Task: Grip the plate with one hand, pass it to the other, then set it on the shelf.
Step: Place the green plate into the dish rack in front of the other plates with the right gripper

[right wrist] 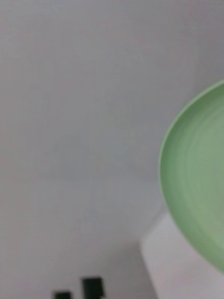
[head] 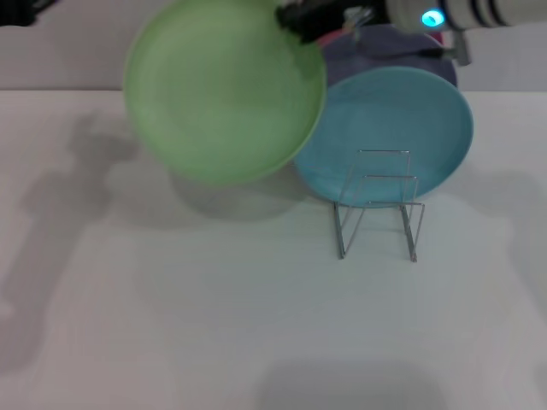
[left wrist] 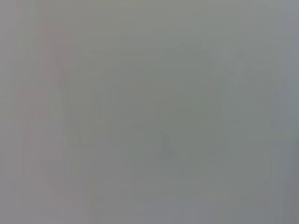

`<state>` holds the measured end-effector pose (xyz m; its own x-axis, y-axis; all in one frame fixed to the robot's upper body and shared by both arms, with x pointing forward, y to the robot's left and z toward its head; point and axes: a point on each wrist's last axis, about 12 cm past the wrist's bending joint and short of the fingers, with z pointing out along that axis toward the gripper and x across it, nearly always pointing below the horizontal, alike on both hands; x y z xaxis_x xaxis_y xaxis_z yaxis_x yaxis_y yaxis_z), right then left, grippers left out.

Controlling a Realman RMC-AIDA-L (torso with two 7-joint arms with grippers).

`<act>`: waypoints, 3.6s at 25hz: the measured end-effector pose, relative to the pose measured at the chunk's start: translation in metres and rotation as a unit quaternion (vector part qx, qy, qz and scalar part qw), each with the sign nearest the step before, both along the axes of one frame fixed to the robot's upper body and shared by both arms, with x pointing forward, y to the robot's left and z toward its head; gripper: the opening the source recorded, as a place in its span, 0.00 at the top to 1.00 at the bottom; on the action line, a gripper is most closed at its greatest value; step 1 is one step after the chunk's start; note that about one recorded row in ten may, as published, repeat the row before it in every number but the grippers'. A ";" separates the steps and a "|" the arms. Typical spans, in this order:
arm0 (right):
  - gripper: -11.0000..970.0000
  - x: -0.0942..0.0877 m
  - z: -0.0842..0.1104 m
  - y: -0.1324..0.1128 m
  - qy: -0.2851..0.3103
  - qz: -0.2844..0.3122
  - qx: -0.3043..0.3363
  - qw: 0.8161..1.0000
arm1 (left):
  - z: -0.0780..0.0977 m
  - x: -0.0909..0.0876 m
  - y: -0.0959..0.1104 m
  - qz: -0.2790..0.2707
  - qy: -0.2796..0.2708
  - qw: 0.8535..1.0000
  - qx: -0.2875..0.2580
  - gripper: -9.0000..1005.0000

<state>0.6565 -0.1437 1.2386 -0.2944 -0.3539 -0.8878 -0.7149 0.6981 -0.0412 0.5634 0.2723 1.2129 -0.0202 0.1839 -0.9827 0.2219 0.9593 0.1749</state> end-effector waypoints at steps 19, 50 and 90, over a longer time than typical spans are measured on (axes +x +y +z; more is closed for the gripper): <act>0.96 -0.098 -0.047 -0.102 -0.347 0.032 0.102 0.932 | -0.055 -0.003 -0.005 0.093 -0.031 0.995 -0.031 0.19; 0.96 -0.127 -0.073 -0.156 -0.432 0.066 0.011 0.899 | -0.157 -0.053 0.007 0.056 -0.197 0.977 -0.053 0.20; 0.95 -0.137 -0.122 -0.162 -0.451 0.067 -0.092 0.885 | -0.163 -0.057 -0.008 0.019 -0.177 0.983 -0.054 0.20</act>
